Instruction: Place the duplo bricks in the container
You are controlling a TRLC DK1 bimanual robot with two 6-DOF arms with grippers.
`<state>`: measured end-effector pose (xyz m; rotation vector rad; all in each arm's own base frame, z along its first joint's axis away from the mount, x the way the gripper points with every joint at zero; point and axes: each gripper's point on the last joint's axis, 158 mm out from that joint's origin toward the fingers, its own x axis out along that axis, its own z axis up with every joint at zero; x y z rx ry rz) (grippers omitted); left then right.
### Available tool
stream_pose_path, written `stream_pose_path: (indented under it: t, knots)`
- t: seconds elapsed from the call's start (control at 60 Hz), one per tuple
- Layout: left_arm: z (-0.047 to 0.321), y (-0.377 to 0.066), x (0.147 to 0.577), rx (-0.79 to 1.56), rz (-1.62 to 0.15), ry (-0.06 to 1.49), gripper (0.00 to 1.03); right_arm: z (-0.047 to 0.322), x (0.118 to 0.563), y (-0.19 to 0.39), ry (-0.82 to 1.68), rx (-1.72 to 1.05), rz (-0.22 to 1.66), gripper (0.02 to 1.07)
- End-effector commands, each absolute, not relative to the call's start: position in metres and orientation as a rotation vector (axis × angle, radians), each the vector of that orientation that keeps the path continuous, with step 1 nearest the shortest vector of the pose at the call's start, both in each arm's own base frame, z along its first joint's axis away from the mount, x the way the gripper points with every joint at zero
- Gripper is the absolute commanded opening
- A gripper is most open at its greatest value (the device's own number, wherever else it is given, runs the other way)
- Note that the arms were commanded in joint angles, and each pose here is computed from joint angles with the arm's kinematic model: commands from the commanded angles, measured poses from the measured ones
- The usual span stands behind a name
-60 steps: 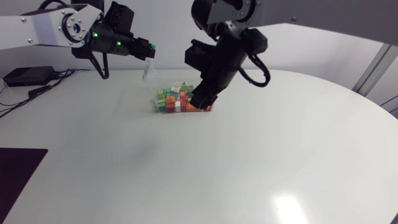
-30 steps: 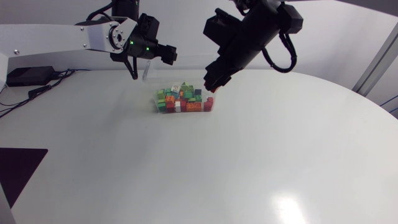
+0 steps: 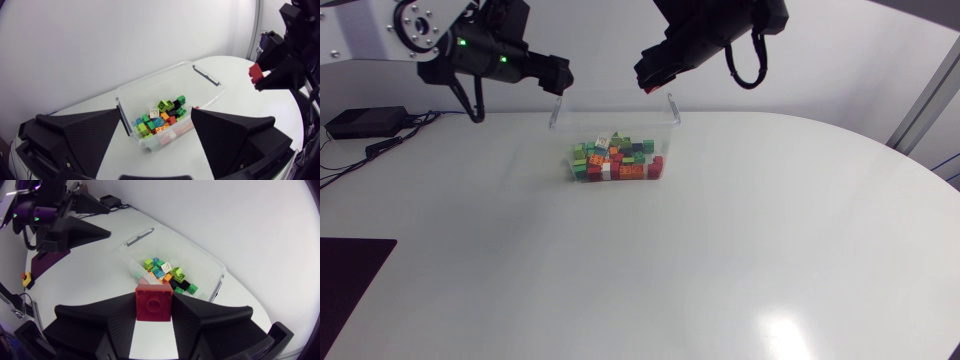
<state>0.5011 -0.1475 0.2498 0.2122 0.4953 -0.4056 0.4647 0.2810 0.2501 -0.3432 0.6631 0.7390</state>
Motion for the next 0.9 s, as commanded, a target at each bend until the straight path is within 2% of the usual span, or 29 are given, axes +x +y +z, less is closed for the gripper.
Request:
stream_pose_path:
  t: [0.0,0.267,0.75,0.767,0.8,0.883]
  knots:
    - [0.241,-0.133,0.483,0.236,-0.396,0.525,0.98,0.244,0.483,0.284,0.655,-0.31,0.722,0.36]
    - [0.239,-0.118,0.445,0.249,-0.394,0.546,0.98,0.231,0.527,0.291,0.576,-0.276,0.692,0.36]
    - [0.229,-0.099,0.408,0.241,-0.372,0.579,0.98,0.183,0.589,0.316,0.506,-0.259,0.665,0.39]
    - [0.229,-0.098,0.406,0.241,-0.37,0.579,0.98,0.181,0.592,0.316,0.504,-0.262,0.662,0.43]
    - [0.229,-0.097,0.404,0.24,-0.369,0.581,0.98,0.177,0.596,0.317,0.503,-0.27,0.65,0.57]
    - [0.232,-0.096,0.397,0.24,-0.37,0.574,0.98,0.172,0.604,0.319,0.498,-0.287,0.629,1.02]
